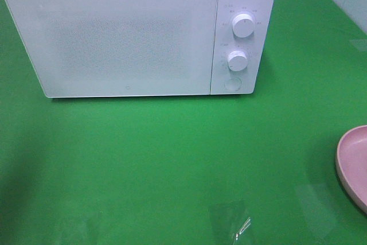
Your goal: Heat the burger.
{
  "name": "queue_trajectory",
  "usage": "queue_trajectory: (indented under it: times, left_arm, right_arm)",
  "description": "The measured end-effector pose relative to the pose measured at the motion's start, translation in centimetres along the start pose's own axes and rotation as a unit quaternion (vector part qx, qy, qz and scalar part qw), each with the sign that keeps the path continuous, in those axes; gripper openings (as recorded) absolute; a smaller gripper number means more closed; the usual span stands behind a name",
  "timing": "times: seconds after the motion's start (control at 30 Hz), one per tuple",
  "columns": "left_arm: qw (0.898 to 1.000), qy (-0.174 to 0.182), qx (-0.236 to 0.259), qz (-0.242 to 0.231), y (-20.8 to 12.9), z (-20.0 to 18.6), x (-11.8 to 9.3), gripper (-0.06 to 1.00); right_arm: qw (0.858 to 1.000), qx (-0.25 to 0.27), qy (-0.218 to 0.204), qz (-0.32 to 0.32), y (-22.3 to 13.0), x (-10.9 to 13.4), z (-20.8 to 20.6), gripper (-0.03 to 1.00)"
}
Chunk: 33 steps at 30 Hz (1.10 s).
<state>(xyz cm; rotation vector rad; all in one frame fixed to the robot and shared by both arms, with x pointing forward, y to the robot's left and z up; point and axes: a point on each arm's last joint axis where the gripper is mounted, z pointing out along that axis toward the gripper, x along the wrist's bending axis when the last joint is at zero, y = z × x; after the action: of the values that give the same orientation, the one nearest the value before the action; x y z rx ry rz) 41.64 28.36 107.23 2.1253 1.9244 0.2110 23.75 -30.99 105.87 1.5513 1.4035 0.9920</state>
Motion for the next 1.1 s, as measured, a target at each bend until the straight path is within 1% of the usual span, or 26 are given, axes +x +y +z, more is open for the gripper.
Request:
queue_trajectory:
  times: [0.03,0.07,0.13,0.17,0.2,0.23,0.27,0.37,0.4,0.43,0.47,0.5,0.53,0.57,0.6,0.63,0.67,0.7,0.77,0.87,0.9,0.93,0.97,1.0,1.07,1.1]
  left_arm:
    - [1.0,0.0,0.005,0.0,-1.7,0.3,0.0,0.99]
    - [1.0,0.0,0.005,0.0,-1.7,0.3,0.0,0.99]
    - [1.0,0.0,0.002,0.0,-4.6,0.7,-0.1,0.99]
    - [1.0,0.0,0.002,0.0,-4.6,0.7,-0.1,0.99]
    - [1.0,0.003,-0.011,0.002,-6.0,0.8,-0.1,0.99]
    - [1.0,0.003,-0.011,0.002,-6.0,0.8,-0.1,0.99]
    - [1.0,0.009,-0.029,0.004,-7.1,1.0,0.0,0.99]
    - [0.999,0.01,-0.035,0.005,-7.5,1.0,0.0,0.99]
    - [0.998,0.011,-0.054,0.005,-8.6,1.3,0.0,0.99]
    - [0.998,0.011,-0.054,0.005,-8.6,1.3,0.0,0.99]
    - [0.997,0.012,-0.079,0.007,-9.9,1.2,0.0,0.99]
    - [0.997,0.012,-0.079,0.007,-9.9,1.2,0.0,0.99]
    - [0.995,0.014,-0.097,0.009,-10.2,0.9,0.0,0.99]
    - [0.995,0.014,-0.097,0.009,-10.2,0.9,0.0,0.99]
    - [0.992,0.015,-0.122,0.011,-10.8,0.4,-0.1,0.99]
    - [0.992,0.015,-0.122,0.011,-10.8,0.4,-0.1,0.99]
    - [0.989,0.017,-0.148,0.013,-11.4,-0.2,-0.1,0.99]
    - [0.989,0.017,-0.148,0.013,-11.4,-0.2,-0.1,0.99]
    - [0.981,0.018,-0.192,0.016,-12.4,-1.1,-0.2,0.99]
    - [0.979,0.018,-0.204,0.016,-12.7,-1.3,-0.3,0.99]
    - [0.974,0.017,-0.226,0.018,-13.3,-1.7,-0.3,0.99]
    - [0.974,0.017,-0.226,0.018,-13.3,-1.7,-0.3,0.99]
    - [0.968,0.017,-0.25,0.019,-14.0,-2.1,-0.4,0.99]
    - [0.968,0.017,-0.25,0.019,-14.0,-2.1,-0.4,0.99]
    - [0.953,0.018,-0.303,0.023,-15.5,-2.9,-0.5,0.99]
    - [0.953,0.018,-0.303,0.023,-15.5,-2.9,-0.5,0.99]
  right_arm:
    - [1.0,0.0,0.0,0.0,0.0,0.0,0.0,0.71]
    - [1.0,0.0,0.0,0.0,0.0,0.0,0.0,0.71]
    - [1.0,0.0,0.0,0.0,0.0,0.0,0.0,0.71]
    - [1.0,0.0,0.0,0.0,0.0,0.0,0.0,0.71]
    - [1.0,0.0,0.0,0.0,0.0,0.0,0.0,0.71]
    - [1.0,0.0,0.0,0.0,0.0,0.0,0.0,0.71]
    - [1.0,0.0,0.0,0.0,0.0,0.0,0.0,0.71]
    - [1.0,0.0,0.0,0.0,0.0,0.0,0.0,0.71]
    - [1.0,0.0,0.0,0.0,0.0,0.0,0.0,0.71]
    - [1.0,0.0,0.0,0.0,0.0,0.0,0.0,0.71]
    - [1.0,0.0,0.0,0.0,0.0,0.0,0.0,0.71]
    - [1.0,0.0,0.0,0.0,0.0,0.0,0.0,0.71]
    - [1.0,0.0,0.0,0.0,0.0,0.0,0.0,0.71]
    - [1.0,0.0,0.0,0.0,0.0,0.0,0.0,0.71]
    - [1.0,0.0,0.0,0.0,0.0,0.0,0.0,0.71]
    - [1.0,0.0,0.0,0.0,0.0,0.0,0.0,0.71]
    - [1.0,0.0,0.0,0.0,0.0,0.0,0.0,0.71]
    - [1.0,0.0,0.0,0.0,0.0,0.0,0.0,0.71]
    - [1.0,0.0,0.0,0.0,0.0,0.0,0.0,0.71]
    - [1.0,0.0,0.0,0.0,0.0,0.0,0.0,0.71]
    - [1.0,0.0,0.0,0.0,0.0,0.0,0.0,0.71]
    - [1.0,0.0,0.0,0.0,0.0,0.0,0.0,0.71]
    - [1.0,0.0,0.0,0.0,0.0,0.0,0.0,0.71]
    - [1.0,0.0,0.0,0.0,0.0,0.0,0.0,0.71]
    - [1.0,0.0,0.0,0.0,0.0,0.0,0.0,0.71]
    - [1.0,0.0,0.0,0.0,0.0,0.0,0.0,0.71]
